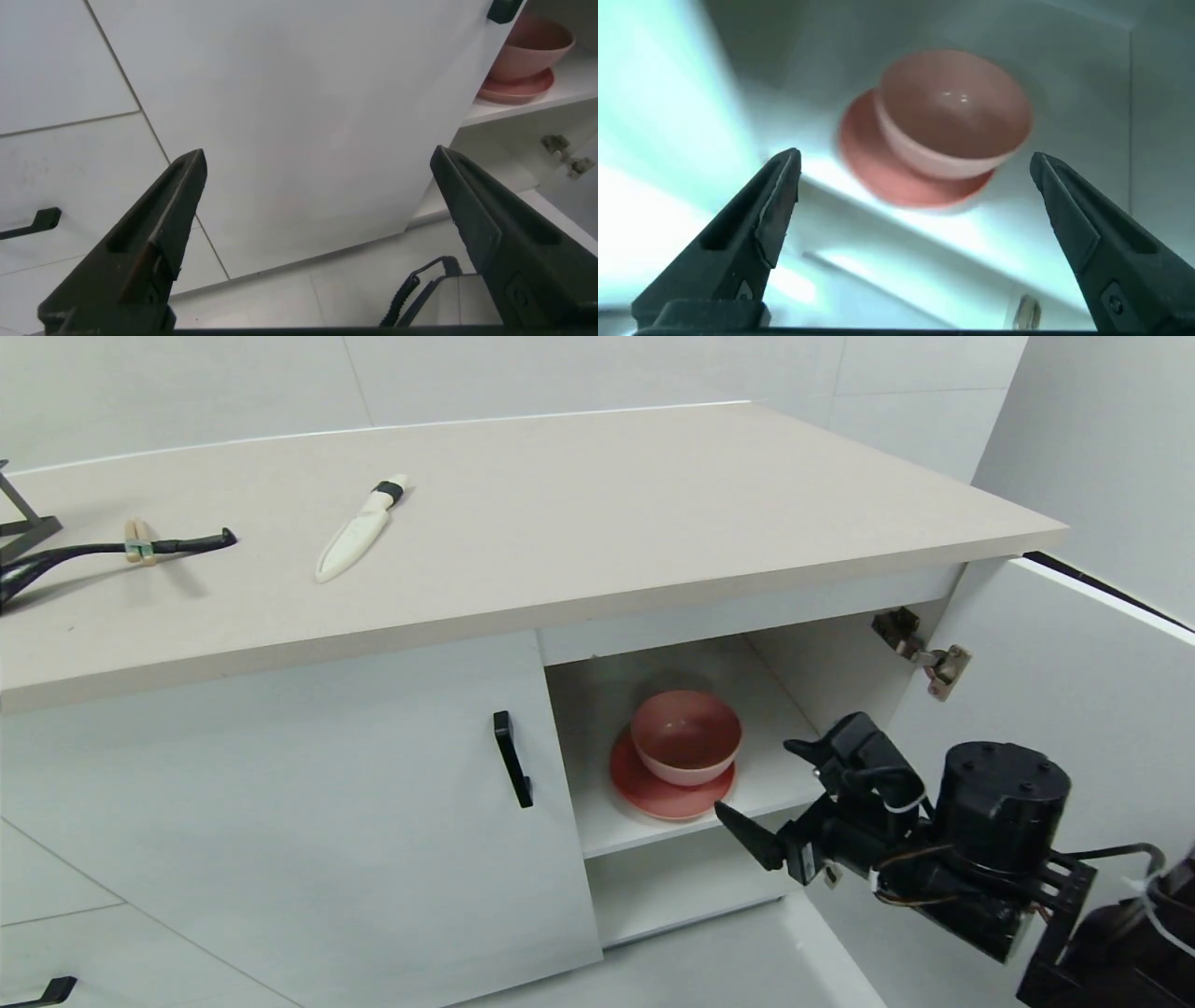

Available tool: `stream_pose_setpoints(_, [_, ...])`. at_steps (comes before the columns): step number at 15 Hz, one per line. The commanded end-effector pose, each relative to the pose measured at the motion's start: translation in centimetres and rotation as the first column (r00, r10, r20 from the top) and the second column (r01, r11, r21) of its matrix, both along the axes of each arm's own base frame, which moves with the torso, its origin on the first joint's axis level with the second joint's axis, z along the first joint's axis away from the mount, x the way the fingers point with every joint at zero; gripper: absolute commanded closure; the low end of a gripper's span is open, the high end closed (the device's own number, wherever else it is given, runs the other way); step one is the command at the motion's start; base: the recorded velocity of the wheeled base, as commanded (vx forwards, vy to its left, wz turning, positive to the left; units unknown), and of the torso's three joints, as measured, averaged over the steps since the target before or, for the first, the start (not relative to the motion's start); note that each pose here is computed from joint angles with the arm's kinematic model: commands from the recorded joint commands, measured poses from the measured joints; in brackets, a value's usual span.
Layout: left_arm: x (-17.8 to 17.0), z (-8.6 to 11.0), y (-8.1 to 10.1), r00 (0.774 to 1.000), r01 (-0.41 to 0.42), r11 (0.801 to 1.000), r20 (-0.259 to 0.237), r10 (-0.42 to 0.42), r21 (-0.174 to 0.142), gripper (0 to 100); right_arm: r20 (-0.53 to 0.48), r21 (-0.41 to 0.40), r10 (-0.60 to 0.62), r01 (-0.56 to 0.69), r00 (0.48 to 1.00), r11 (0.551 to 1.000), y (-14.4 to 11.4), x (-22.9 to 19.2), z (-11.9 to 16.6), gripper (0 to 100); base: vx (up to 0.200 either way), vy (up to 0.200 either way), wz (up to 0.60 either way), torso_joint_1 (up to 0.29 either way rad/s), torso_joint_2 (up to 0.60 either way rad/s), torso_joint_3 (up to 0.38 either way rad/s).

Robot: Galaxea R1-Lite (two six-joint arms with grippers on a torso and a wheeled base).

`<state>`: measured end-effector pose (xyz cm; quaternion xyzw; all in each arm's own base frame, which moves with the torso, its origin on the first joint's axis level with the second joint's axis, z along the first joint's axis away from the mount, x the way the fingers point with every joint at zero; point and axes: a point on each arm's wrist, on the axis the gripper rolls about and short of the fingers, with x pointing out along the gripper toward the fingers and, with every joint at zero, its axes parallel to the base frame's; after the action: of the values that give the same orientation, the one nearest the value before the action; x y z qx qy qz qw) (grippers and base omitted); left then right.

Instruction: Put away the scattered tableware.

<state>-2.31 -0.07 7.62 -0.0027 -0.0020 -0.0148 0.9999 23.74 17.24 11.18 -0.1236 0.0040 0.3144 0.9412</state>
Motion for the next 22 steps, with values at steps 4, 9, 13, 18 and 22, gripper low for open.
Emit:
stream_pose_setpoints(4, [0.0,0.0,0.0,1.0,0.001,1.0,-0.001,-0.001,0.012,0,0.054,0.045,0.02,-0.023,0.998,0.999,-4.0,-6.6,2.9,0,0.0,0.0,0.0,0.0,0.0,0.0])
stream_pose_setpoints(9, [0.0,0.0,0.0,1.0,0.0,1.0,-0.001,0.0,0.006,0,0.054,0.068,-0.149,0.145,0.987,0.987,-10.2,-10.5,2.6,0,0.0,0.0,0.0,0.0,0.0,0.0])
stream_pose_setpoints(13, [0.0,0.0,0.0,1.0,0.0,1.0,-0.001,0.0,0.004,0,0.066,0.092,-0.218,0.211,0.974,0.973,-12.4,-12.8,3.6,0,-0.15,0.0,0.0,0.002,0.0,0.005])
stream_pose_setpoints(18, [0.0,0.0,0.0,1.0,0.0,1.0,-0.001,0.0,0.006,0,-0.016,0.121,-0.385,0.385,0.923,0.915,-16.3,-19.8,1.8,0,-0.2,0.0,0.0,0.007,0.0,0.003])
stream_pose_setpoints(22, [0.0,0.0,0.0,1.0,0.0,1.0,-0.001,0.0,0.007,0,-0.019,0.201,-0.562,0.554,0.827,0.808,-17.5,-25.3,-2.2,0,-0.2,0.0,0.0,0.001,0.0,0.005])
